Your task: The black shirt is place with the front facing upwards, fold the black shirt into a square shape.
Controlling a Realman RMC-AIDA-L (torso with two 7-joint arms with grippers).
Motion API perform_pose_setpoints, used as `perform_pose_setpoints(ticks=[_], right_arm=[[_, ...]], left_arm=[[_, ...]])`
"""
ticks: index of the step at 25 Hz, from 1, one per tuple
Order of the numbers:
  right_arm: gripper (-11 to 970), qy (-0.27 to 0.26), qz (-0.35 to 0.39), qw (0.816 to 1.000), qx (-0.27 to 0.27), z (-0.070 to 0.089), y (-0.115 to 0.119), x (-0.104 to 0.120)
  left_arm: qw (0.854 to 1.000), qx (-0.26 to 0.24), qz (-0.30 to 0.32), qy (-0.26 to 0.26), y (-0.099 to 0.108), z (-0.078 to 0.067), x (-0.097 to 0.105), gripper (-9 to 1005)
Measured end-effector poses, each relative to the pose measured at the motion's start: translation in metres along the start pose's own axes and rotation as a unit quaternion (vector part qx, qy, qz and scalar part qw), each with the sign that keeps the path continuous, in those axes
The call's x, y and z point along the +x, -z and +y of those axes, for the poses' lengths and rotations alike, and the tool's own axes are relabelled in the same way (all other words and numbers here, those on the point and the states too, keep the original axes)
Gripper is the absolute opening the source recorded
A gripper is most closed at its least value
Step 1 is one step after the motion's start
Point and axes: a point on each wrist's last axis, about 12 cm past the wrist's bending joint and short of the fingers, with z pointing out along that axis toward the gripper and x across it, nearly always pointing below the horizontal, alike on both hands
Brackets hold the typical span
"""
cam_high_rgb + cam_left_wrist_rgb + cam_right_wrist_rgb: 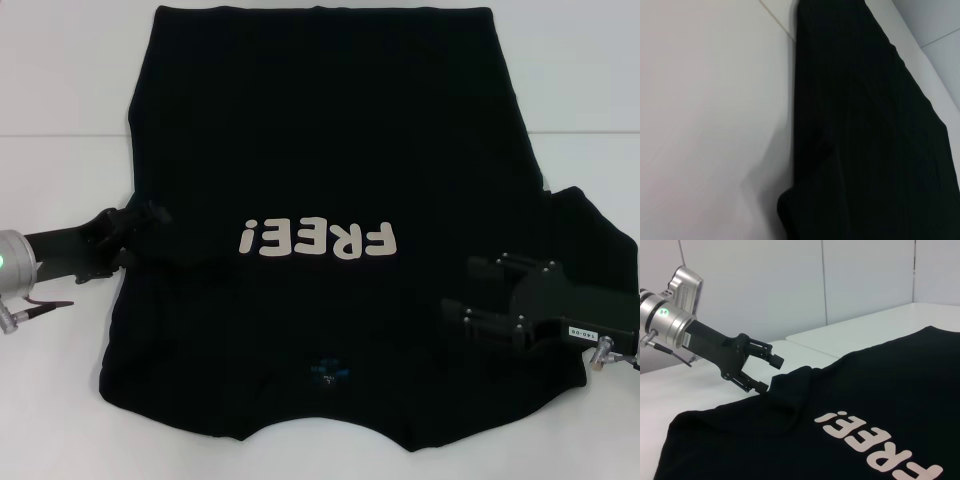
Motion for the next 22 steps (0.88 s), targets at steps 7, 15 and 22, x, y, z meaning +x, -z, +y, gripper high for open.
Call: perform_pose_setpoints(ticks=[7, 15, 22], right_arm=[[758, 0.001, 0.000, 1.000, 0.000, 0.000, 0.000, 0.000], [758, 0.000, -0.001, 1.000, -0.001, 0.000, 0.001, 0.000], [758, -0.001, -0.001, 1.000, -0.001, 0.001, 0.001, 0.001]], left_arm=[[1.000, -0.008, -0.007, 0.002, -0.002, 0.002, 0.001, 928], [0.999, -0.021, -0.036, 0.015, 0.002, 0.008, -0.006, 927], [0.998, -0.031, -0.050, 0.012, -0.002, 0.007, -0.009, 926]])
